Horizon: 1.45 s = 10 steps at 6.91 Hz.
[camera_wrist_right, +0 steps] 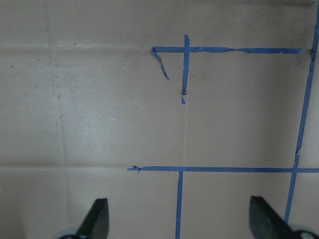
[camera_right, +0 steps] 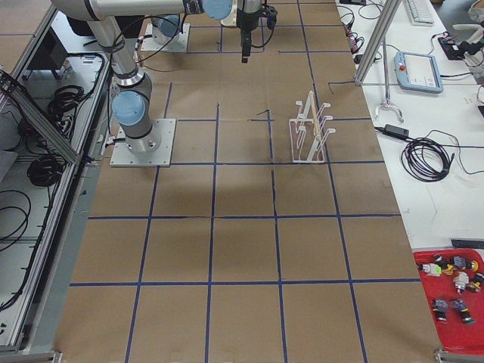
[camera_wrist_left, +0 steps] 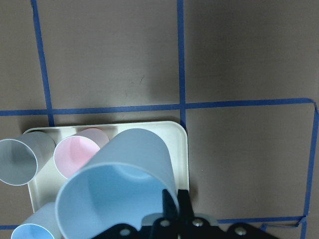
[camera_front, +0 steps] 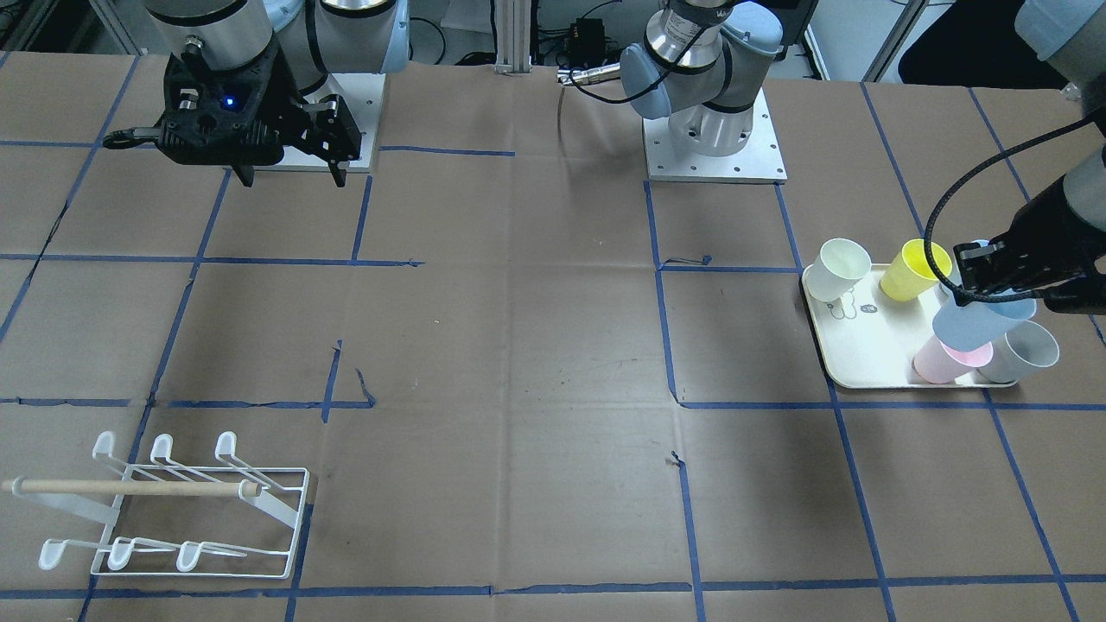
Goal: Transfer IKEA cup to right arm and place on rack
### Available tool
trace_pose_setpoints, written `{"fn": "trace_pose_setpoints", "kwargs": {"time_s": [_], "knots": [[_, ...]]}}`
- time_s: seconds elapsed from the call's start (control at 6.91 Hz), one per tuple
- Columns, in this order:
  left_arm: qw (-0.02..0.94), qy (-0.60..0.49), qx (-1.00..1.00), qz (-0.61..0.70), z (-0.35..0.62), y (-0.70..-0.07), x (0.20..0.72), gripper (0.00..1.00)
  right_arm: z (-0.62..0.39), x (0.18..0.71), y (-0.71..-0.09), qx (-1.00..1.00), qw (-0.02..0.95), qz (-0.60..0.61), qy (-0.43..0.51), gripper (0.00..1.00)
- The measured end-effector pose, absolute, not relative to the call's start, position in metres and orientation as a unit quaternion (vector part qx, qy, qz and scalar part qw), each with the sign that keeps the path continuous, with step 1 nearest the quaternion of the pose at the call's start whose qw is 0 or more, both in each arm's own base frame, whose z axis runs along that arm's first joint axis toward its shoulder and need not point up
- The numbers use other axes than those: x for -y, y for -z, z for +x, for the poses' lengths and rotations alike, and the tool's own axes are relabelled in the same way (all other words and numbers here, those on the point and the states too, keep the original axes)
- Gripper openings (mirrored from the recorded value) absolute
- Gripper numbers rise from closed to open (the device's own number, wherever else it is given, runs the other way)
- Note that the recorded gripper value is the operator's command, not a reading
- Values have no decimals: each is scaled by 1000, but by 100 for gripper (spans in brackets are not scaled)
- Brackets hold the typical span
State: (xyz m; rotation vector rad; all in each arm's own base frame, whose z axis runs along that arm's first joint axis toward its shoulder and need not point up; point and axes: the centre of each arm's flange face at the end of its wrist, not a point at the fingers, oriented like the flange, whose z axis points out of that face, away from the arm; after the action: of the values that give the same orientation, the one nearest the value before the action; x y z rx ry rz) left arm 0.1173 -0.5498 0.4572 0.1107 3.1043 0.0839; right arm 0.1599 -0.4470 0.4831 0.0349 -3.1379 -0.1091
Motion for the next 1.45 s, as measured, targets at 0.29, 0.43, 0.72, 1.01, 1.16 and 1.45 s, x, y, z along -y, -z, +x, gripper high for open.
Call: {"fn": "trace_pose_setpoints", "kwargs": {"time_s": [0.29, 0.43, 0.72, 1.01, 1.16, 1.45], "knots": [[28, -24, -998, 55, 97, -465, 555, 0, 160, 447, -483, 999, 1, 11, 34, 100], [28, -21, -998, 61, 89, -466, 558, 0, 160, 447, -483, 999, 1, 11, 34, 100], [5, -6, -998, 68, 72, -466, 563, 0, 160, 448, -483, 999, 1, 11, 32, 99], [-78, 39, -992, 88, 31, -469, 572, 0, 160, 448, -484, 999, 0, 10, 30, 99], [-133, 72, -984, 99, 11, -469, 577, 0, 160, 449, -484, 999, 0, 10, 30, 99], [-203, 125, -961, 139, -27, -474, 580, 0, 163, 466, -483, 999, -18, 7, -26, 99]]}}
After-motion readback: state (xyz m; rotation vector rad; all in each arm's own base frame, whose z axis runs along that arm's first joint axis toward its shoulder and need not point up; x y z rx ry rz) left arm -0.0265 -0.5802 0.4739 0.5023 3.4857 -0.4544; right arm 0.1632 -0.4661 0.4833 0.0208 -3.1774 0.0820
